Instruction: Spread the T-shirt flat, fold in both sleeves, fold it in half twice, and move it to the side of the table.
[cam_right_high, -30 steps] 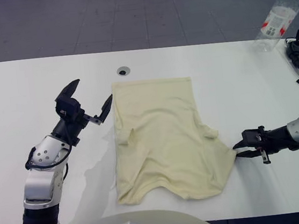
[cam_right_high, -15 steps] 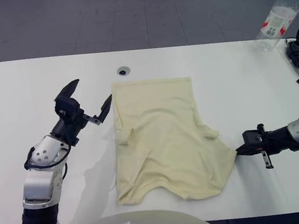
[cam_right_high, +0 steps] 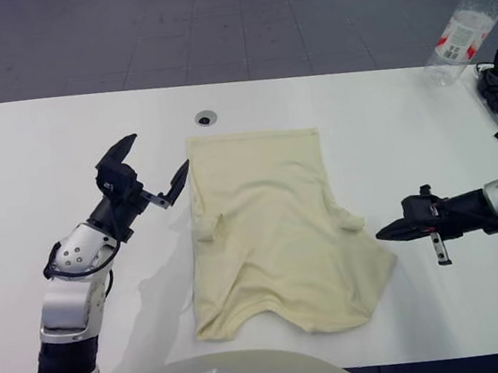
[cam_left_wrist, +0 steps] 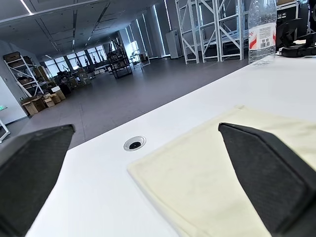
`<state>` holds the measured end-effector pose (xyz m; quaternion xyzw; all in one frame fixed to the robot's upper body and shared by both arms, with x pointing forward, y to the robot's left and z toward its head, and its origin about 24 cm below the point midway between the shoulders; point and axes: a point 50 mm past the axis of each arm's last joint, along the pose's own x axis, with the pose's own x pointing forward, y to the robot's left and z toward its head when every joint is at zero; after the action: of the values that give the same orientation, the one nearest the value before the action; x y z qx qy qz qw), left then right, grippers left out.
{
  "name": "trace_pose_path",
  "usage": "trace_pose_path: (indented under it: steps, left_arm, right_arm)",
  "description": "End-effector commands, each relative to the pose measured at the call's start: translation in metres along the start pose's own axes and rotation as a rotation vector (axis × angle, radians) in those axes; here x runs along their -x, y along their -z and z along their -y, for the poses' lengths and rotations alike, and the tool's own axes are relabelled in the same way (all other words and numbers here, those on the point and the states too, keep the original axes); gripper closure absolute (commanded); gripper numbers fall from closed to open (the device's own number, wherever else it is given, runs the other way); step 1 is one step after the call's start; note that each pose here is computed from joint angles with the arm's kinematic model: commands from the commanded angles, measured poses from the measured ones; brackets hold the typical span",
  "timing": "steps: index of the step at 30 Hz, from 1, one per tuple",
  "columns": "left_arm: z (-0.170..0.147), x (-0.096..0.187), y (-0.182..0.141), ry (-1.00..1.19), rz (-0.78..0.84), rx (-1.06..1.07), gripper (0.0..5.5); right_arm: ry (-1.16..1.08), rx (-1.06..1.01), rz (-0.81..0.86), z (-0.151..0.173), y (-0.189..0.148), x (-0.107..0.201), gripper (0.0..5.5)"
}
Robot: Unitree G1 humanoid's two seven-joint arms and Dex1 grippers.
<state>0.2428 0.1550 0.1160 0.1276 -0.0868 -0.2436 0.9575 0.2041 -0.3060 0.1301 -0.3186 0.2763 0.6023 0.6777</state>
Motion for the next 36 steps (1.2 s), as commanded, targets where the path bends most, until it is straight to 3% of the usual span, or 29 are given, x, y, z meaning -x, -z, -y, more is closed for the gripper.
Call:
trace_pose_path:
  steps: [1,8,14,17,21,24,36]
  left_arm:
    - [-0.001,-0.003,0.0,0.014,0.005,-0.02,0.1]
    - [0.0,-0.006,0.0,0.023,0.008,-0.025,0.1]
    - [0.003,-0.003,0.001,0.03,-0.002,-0.036,0.1]
    - [0.005,-0.001,0.002,0.039,-0.015,-0.061,0.1]
    - [0.007,0.0,0.005,0.049,-0.025,-0.079,0.1]
    - [0.004,0.002,0.007,0.045,-0.037,-0.09,0.1]
    - [-0.01,0.008,0.015,0.034,-0.074,-0.132,0.1]
  right_arm:
    - [0.0,0.054,0.046,0.003,-0.018,-0.003,5.5]
    - [0.023,0.061,0.004,0.006,-0.017,-0.005,5.5]
    - [0.024,0.054,-0.143,-0.005,0.006,-0.002,4.45]
    - [0.063,0.165,-0.231,-0.011,0.009,-0.008,3.94]
    - [0.327,0.396,-0.212,0.007,0.001,-0.003,3.17]
    - [0.394,0.472,-0.134,0.002,0.002,0.006,2.65]
    - [0.266,0.531,-0.165,-0.034,0.037,0.015,0.81]
